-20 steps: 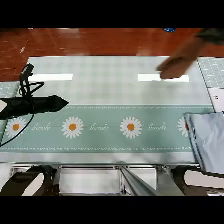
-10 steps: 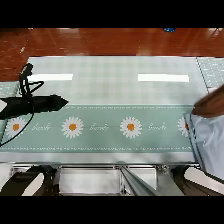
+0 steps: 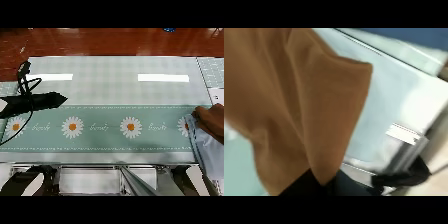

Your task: Fold the shirts.

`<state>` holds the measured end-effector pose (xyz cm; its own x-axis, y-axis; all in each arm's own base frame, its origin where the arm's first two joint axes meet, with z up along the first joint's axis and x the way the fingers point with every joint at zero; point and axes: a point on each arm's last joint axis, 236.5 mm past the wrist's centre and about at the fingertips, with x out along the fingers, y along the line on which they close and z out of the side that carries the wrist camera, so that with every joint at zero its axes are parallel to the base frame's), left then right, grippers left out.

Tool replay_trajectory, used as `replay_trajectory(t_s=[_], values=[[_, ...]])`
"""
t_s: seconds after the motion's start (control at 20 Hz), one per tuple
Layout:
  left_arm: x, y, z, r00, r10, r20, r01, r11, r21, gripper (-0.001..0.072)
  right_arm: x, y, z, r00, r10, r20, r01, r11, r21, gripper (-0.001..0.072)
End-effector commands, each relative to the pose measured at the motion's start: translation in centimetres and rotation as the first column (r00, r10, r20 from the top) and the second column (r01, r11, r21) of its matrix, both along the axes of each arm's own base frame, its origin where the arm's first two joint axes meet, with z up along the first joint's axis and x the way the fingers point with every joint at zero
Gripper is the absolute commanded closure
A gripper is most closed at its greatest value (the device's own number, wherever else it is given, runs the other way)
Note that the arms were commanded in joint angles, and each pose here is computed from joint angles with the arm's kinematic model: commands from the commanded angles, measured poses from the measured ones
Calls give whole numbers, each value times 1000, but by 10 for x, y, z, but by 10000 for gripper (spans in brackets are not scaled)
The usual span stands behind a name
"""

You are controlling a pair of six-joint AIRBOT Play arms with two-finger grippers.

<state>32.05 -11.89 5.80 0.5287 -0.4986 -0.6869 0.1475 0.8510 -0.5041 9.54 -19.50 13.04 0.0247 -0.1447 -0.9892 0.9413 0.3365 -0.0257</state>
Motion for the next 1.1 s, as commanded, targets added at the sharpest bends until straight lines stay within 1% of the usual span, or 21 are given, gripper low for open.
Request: replay_trajectory(t_s=[0.0,0.05,0.1,0.15,0.25,0.35,0.4,0.45,0.5,0.55,0.6,0.65,0.7,0.75,0.85,0.9,0.95,1.0,1.05], values=[[4,1,-9,1000,7,-21,-6,1000,2,691,-65,1,-38,982,-118,-145,117,993,-16,683],[6,1,-16,999,8,-40,-8,1000,2,691,-74,3,-48,973,-163,-165,163,986,-16,591],[10,2,-23,998,18,-53,-17,1000,4,691,-76,5,-56,969,-174,-177,176,984,-2,359],[16,5,-29,998,34,-57,-34,999,8,691,-70,3,-62,976,-145,-162,148,989,5,301],[32,10,-33,998,37,-56,-36,999,22,690,-50,-8,-62,989,-103,-110,102,995,-14,302],[58,14,-8,999,35,-23,-35,999,16,691,-14,-26,-48,999,-46,-8,45,996,-71,306],[74,16,18,999,30,22,-30,999,13,691,21,-37,-33,995,11,96,1,993,-116,363],[89,17,46,996,25,81,-26,1000,13,691,62,-42,-14,973,81,214,-49,987,-153,486],[106,17,82,987,21,160,-24,1000,14,691,111,-38,8,923,162,350,-107,979,-173,607],[118,14,116,973,9,231,-13,1000,15,691,170,-19,35,821,277,500,-204,959,-196,685],[127,8,152,953,-8,301,3,1000,18,691,222,8,60,701,363,614,-291,931,-220,685],[134,2,183,931,-29,363,20,999,29,692,268,46,82,575,445,687,-386,887,-252,685],[138,-1,208,910,-44,413,28,999,46,692,302,83,93,477,532,699,-479,825,-301,685],[142,-2,225,896,-36,442,13,998,56,692,331,127,94,374,653,659,-590,715,-375,685],[145,-1,224,903,-28,428,-20,994,108,692,357,209,57,254,821,512,-766,494,-412,685],[141,1,202,931,-36,364,-20,988,150,691,360,243,28,203,886,418,-831,382,-405,685],[135,3,170,962,-34,272,-19,982,190,691,360,262,1,184,927,326,-871,307,-382,685],[127,7,129,985,-25,170,-16,973,232,691,359,273,-27,187,955,232,-901,260,-347,685],[117,10,87,997,-19,77,-2,964,267,691,356,272,-50,206,968,146,-919,242,-310,685]])
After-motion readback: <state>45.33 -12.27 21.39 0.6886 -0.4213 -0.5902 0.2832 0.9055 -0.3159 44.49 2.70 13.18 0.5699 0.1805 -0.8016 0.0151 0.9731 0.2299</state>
